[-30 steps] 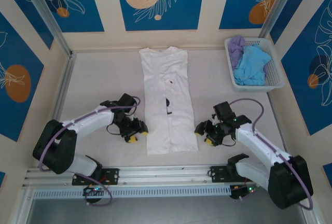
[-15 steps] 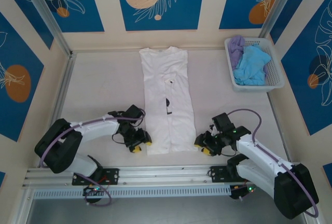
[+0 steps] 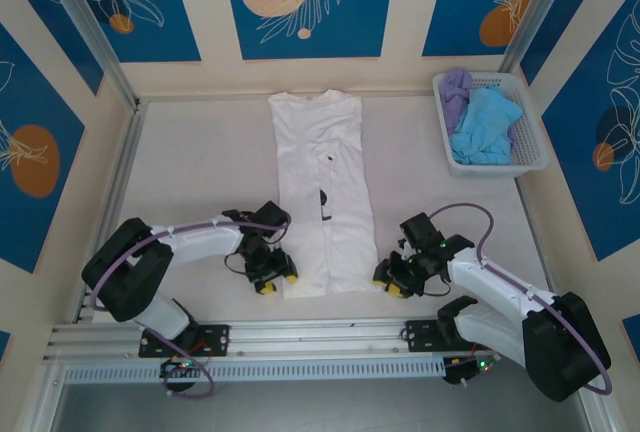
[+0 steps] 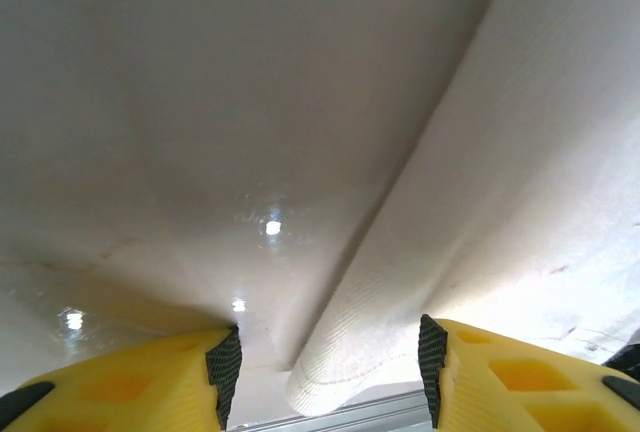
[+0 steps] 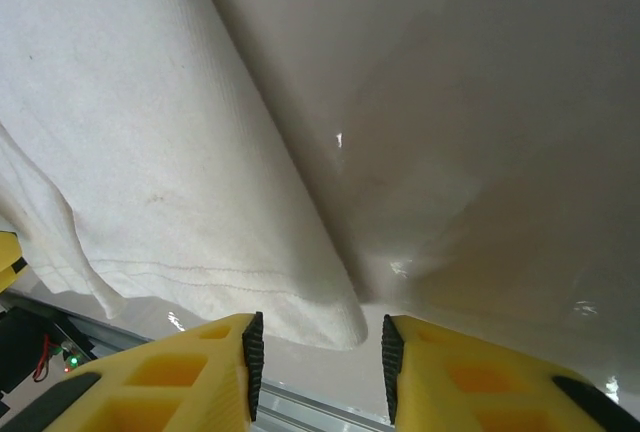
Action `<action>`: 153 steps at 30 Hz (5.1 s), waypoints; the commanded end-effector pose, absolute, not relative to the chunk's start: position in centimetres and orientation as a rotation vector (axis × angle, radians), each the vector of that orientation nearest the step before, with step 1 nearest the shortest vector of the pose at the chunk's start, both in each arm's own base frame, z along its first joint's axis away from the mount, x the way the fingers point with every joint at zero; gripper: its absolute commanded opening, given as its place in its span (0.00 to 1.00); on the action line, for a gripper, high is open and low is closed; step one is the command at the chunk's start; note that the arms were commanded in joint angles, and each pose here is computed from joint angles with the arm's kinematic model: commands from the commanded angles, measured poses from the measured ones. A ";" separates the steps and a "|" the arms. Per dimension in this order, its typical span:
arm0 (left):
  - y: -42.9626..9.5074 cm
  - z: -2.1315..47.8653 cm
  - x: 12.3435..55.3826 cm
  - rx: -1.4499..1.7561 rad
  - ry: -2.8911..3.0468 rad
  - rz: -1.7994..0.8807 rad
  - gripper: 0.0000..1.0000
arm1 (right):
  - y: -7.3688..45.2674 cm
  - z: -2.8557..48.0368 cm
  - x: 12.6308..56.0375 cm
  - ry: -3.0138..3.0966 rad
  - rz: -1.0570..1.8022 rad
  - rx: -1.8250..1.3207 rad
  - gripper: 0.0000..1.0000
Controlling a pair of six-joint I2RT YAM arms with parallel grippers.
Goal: Fold and stack the t-shirts
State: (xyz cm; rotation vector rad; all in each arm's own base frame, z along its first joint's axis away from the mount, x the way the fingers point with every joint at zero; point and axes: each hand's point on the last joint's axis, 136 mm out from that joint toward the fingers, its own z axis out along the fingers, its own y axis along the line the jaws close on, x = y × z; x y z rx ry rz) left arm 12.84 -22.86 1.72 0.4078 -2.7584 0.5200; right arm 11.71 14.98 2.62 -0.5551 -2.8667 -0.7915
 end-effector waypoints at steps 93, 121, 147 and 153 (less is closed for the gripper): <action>-19.9 2.6 8.3 -0.138 -2.901 0.355 0.00 | 14.1 0.8 6.0 -2.809 -0.376 -0.630 0.00; -22.0 14.1 27.6 0.311 -2.922 0.864 0.00 | 17.6 14.4 28.1 -2.983 -0.716 -0.757 0.00; -20.6 8.9 43.4 0.515 -2.871 0.924 0.03 | 17.1 7.9 42.5 -2.760 -0.678 -0.942 0.00; -20.2 7.3 44.1 0.543 -2.847 0.898 0.07 | 17.1 6.9 43.2 -2.713 -0.691 -0.954 0.00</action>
